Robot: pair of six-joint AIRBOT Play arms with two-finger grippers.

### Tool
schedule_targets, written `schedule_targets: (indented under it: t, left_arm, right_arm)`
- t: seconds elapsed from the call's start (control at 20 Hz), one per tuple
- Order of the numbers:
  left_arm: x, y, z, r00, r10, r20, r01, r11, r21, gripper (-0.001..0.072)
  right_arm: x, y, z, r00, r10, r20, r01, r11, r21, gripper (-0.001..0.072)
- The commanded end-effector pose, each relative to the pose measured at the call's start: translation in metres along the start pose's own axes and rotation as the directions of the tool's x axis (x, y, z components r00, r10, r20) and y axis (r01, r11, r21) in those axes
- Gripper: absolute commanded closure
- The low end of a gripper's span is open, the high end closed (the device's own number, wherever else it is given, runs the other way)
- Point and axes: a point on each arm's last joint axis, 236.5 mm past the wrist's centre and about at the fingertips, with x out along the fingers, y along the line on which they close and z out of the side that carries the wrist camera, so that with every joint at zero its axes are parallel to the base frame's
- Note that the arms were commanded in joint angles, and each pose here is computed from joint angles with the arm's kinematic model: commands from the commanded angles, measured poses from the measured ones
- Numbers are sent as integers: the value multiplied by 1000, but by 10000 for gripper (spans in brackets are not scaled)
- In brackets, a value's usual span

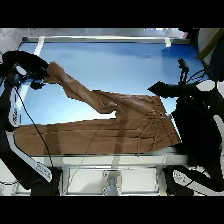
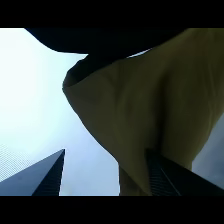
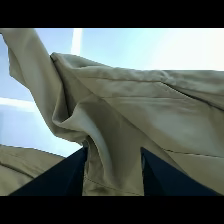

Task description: Fold the clothes and pants, and hang the long-sleeved shirts on hangers.

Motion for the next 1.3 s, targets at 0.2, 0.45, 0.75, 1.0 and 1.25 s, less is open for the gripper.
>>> schedule_targets:
  t: [0.2,0.45,0.75,1.0,1.25]
  left_arm:
    - [33,11,-12,998,-36,-55,28,990,-137,118]
    - [44,-8,2,990,-142,12,142,976,-167,203]
    - [38,-18,4,983,-182,13,182,981,-68,689]
    - [-39,-26,36,977,-213,27,211,975,61,690]
    - [-115,23,30,996,-48,-80,67,965,252,689]
  right_arm:
    - [0,1,1,1000,3,2,-3,1000,-4,334]
    - [0,3,1,1000,9,4,-9,1000,0,335]
    - [-1,3,1,1000,8,4,-8,1000,-3,335]
    - [-30,-39,15,985,-167,41,170,981,-93,336]
    - [-23,-124,0,938,-343,-52,342,939,-26,292]
